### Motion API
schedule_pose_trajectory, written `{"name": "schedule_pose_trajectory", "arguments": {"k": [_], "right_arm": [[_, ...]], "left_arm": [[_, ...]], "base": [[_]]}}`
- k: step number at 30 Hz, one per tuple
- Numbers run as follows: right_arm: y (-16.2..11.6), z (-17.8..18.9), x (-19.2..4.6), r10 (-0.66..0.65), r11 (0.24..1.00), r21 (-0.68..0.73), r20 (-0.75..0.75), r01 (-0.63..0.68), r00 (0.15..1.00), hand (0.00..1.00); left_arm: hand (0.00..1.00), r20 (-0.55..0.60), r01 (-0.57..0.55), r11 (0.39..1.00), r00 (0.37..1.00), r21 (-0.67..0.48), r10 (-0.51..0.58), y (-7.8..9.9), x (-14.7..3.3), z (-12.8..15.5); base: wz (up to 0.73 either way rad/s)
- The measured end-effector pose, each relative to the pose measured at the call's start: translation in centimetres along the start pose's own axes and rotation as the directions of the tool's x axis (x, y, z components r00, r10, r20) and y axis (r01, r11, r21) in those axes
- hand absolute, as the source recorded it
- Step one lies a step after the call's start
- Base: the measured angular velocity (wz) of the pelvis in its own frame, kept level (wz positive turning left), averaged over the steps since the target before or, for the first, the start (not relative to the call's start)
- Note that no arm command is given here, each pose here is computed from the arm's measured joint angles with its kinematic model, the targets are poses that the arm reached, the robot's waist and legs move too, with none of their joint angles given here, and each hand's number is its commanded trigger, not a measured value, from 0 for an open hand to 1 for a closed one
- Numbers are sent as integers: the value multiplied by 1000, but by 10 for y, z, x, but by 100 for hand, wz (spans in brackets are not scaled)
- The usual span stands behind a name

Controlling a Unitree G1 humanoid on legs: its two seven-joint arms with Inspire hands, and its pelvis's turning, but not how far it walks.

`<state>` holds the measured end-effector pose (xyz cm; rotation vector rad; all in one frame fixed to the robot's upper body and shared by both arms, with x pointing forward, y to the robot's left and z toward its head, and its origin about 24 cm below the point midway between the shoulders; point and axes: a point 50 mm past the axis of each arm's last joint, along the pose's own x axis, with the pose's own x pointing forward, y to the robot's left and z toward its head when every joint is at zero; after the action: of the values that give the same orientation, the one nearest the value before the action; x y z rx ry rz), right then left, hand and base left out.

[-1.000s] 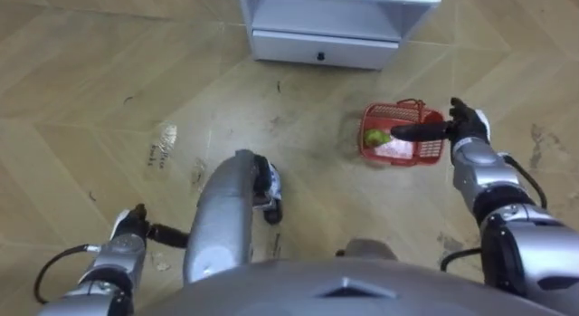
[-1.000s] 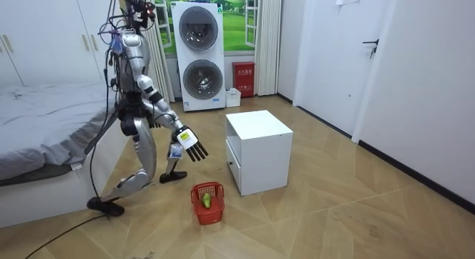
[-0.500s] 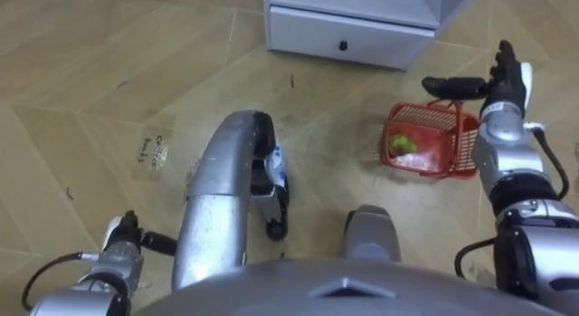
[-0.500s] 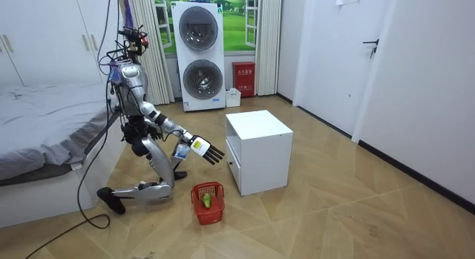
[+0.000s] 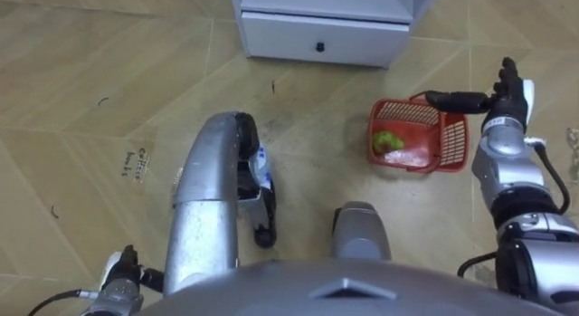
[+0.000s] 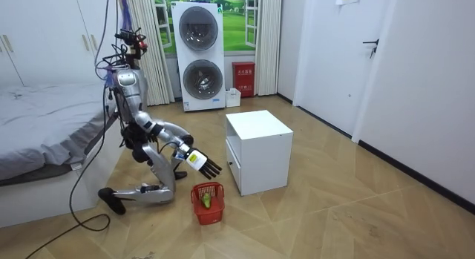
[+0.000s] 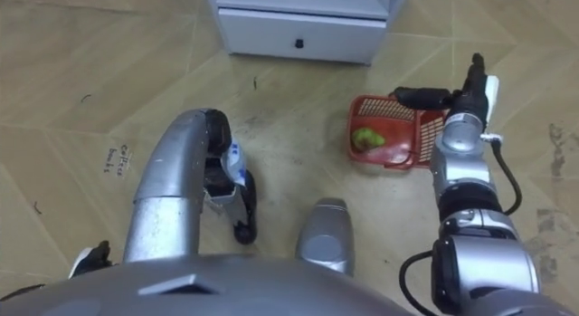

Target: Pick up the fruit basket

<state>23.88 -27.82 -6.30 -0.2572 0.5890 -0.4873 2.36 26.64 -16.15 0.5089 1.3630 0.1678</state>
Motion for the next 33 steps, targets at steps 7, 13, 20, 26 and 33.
{"name": "schedule_pose_trajectory", "arguments": {"k": [7, 13, 20, 26, 33], "right_arm": [[-9, 10, 5, -16, 999, -34, 29, 17, 999, 0], [-8, 7, 5, 8, 996, -92, 25, -6, 1000, 0], [-15, 12, 11, 21, 994, -111, 16, -19, 1000, 0], [-19, 6, 12, 48, 986, -160, -13, -50, 999, 0], [-15, 6, 11, 88, 979, -182, -18, -90, 996, 0]], "left_arm": [[0, 23, 53, 998, 998, 29, -54, -14, -2, 4], [0, 44, 96, 993, 994, 67, -99, -17, -1, 11], [0, 58, 132, 988, 989, 76, -136, -19, -1, 17], [0, 61, 150, 987, 986, 49, -153, -19, -1, 20], [0, 59, 179, 983, 982, 37, -181, -21, -1, 20]], "base": [[-8], [-3], [-2], [-6], [0]]}}
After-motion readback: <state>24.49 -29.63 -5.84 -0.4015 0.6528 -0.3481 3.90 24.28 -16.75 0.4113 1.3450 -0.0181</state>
